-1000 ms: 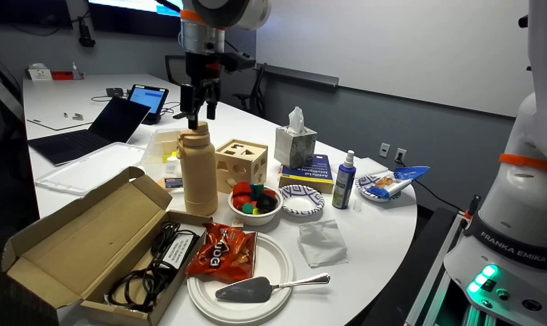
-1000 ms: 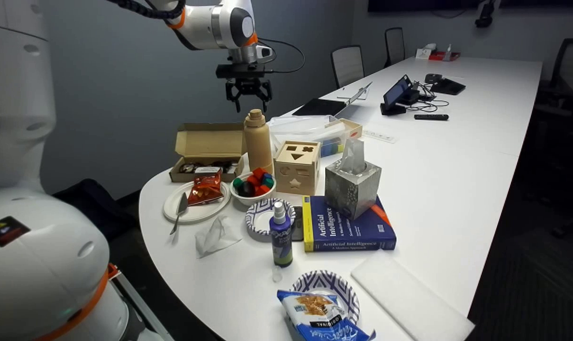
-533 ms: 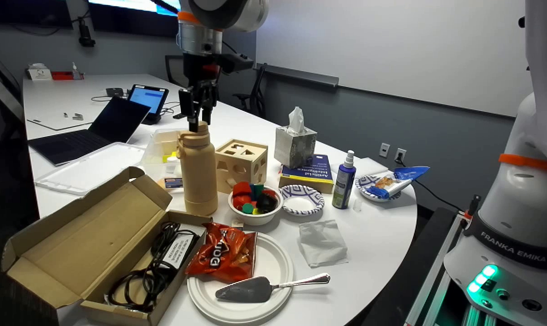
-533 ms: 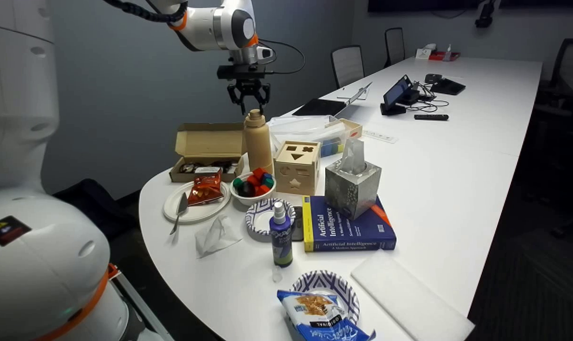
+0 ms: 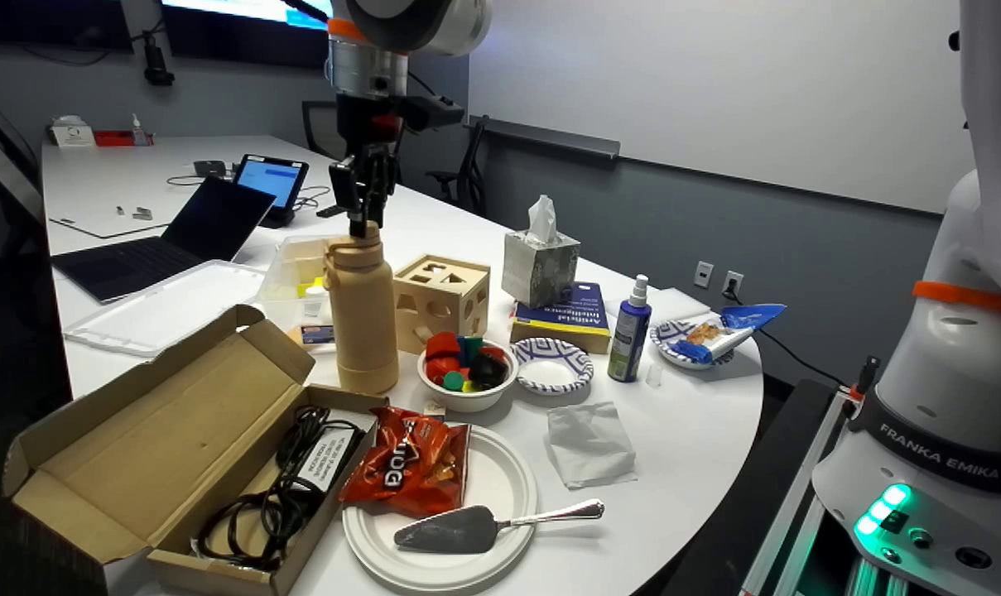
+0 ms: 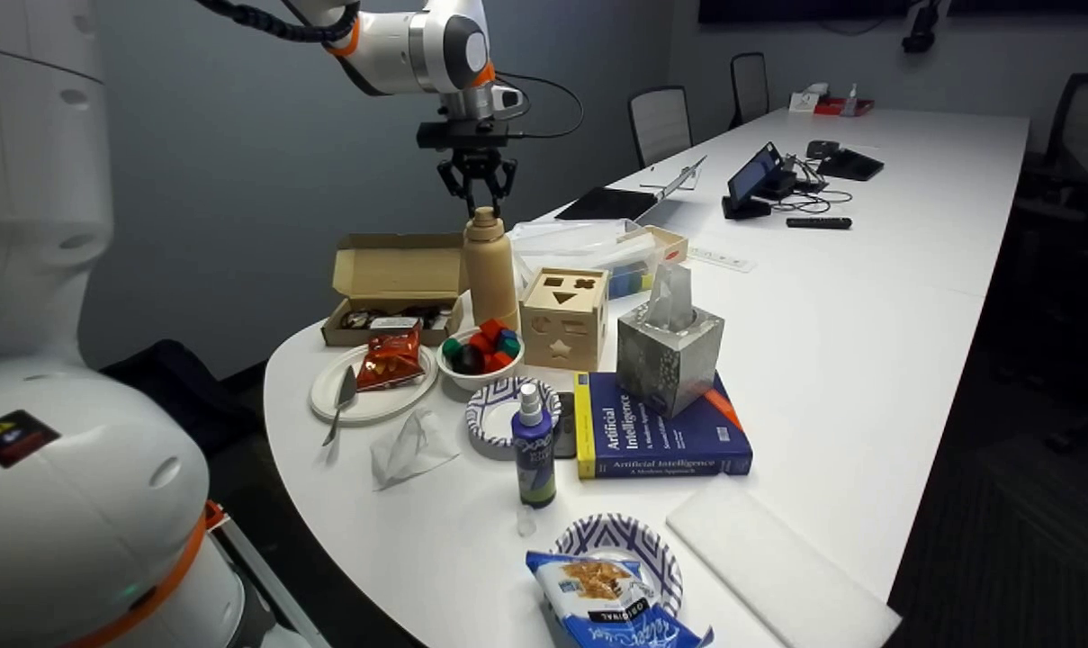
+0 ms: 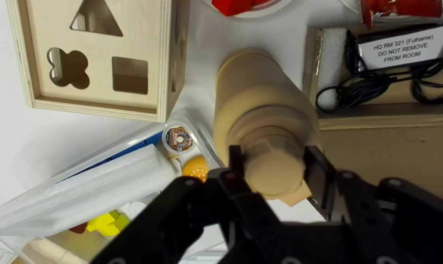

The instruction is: Twist the lid on the bottle

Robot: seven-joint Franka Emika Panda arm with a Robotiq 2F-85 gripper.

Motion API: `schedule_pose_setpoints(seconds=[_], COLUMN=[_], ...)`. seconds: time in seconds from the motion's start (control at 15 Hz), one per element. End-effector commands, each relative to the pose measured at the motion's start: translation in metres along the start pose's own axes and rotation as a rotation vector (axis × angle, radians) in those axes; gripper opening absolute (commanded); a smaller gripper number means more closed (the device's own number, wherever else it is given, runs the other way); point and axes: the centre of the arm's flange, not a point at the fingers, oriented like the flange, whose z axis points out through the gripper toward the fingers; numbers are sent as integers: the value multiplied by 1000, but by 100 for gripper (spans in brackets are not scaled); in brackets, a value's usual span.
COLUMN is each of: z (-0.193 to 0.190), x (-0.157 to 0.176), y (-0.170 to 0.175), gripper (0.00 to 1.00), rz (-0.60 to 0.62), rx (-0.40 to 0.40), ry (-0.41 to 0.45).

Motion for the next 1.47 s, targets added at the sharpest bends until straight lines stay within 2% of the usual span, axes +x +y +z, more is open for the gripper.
schedule_pose_setpoints(seconds=[0.0,0.6,1.4], z=[1,5,2], x=[7,8,1], y=[0,2,3], gripper=[20,20,20], rz=[-23,-177,-555], rx=[-9,-20,-71], ry=[17,50,8])
